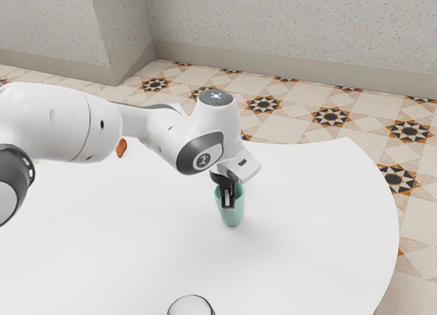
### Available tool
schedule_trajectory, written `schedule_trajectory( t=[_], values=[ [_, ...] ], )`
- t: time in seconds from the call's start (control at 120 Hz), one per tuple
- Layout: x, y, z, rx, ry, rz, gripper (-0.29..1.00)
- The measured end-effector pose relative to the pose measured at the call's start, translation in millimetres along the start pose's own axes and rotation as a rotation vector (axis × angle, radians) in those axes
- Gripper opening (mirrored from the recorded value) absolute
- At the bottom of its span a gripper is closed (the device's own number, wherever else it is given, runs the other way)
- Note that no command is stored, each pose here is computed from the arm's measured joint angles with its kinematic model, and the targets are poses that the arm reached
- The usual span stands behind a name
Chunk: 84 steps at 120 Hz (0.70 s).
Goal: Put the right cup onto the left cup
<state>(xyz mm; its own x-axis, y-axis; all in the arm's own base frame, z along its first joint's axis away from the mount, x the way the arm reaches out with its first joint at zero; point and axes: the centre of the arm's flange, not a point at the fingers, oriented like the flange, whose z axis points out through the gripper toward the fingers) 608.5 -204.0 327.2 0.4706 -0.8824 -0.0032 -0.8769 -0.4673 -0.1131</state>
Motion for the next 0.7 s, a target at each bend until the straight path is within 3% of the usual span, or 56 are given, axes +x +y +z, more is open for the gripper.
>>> schedule_trajectory(
  t=[0.417,0.7],
  values=[
    [-9,-55,-121,0.078,0.032,-0.051,-0.08],
    [-22,-114,-121,0.095,-0.031,-0.075,-0.08]
  ],
)
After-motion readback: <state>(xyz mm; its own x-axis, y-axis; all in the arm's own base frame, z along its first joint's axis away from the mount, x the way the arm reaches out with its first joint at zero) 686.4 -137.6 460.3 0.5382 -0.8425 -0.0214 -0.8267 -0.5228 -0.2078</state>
